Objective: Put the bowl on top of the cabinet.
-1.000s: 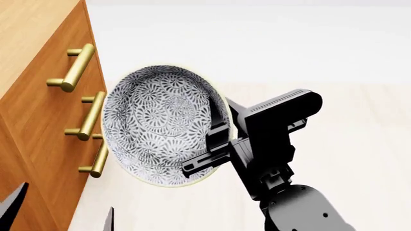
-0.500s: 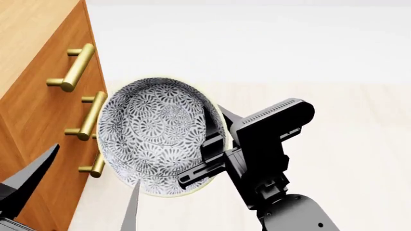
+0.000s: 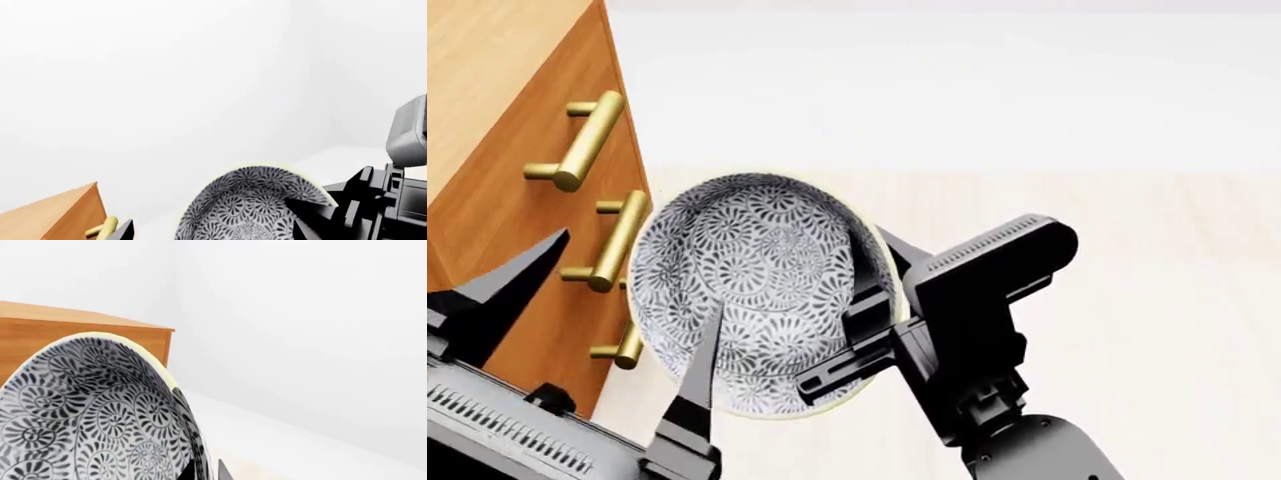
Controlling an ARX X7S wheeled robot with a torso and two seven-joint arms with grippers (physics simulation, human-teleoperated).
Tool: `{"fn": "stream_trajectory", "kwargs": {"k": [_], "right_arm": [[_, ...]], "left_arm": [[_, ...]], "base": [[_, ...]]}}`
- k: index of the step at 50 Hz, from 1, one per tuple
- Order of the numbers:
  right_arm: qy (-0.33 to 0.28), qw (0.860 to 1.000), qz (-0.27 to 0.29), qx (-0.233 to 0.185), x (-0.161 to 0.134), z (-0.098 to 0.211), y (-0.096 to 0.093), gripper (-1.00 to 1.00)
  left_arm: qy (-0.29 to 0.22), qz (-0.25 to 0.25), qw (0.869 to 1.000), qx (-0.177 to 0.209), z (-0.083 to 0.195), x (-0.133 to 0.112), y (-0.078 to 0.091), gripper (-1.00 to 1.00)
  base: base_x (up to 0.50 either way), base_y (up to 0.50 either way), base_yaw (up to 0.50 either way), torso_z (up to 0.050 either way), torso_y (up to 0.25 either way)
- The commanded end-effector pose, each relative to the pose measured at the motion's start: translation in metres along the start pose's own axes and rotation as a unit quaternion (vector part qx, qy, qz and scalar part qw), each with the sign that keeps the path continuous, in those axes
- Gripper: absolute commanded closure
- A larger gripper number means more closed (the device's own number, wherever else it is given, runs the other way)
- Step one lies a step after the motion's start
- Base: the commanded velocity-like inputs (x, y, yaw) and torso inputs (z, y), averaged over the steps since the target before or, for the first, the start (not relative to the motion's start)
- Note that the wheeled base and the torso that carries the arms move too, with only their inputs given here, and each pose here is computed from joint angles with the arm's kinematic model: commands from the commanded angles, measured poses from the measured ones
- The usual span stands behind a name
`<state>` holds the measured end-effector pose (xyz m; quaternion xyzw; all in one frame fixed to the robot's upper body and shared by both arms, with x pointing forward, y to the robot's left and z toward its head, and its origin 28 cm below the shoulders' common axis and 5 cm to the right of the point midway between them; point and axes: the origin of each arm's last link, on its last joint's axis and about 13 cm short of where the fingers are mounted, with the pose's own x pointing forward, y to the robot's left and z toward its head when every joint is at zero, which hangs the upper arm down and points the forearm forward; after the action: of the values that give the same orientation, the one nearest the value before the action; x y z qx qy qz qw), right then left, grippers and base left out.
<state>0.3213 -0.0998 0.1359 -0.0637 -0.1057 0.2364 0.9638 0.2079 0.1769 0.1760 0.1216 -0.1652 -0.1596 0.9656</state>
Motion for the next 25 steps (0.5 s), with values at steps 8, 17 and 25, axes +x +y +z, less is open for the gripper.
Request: {"fn": "stream_trajectory", "kwargs": {"k": [8, 17, 25], "right_arm": [[-0.011, 1.0, 0.001, -0.011, -0.001, 0.006, 0.0, 1.0], [-0.014, 1.0, 0.0, -0.011, -0.003, 0.007, -0.001, 1.0], [-0.014, 1.0, -0.003, -0.012, -0.005, 0.006, -0.003, 1.0]], "left_arm": [[0.061, -0.072, 0.988, -0.122, 0.014, 0.022, 0.02, -1.0], [0.093, -0.063, 0.982, -0.152, 0.014, 0.029, 0.027, -1.0], [0.102, -0.046, 0.982, -0.153, 0.012, 0.034, 0.035, -1.0]], "base": [[0.0, 0.0, 0.0, 0.0, 0.001], [0.0, 0.0, 0.0, 0.0, 0.0], [0.0, 0.0, 0.0, 0.0, 0.0]]}}
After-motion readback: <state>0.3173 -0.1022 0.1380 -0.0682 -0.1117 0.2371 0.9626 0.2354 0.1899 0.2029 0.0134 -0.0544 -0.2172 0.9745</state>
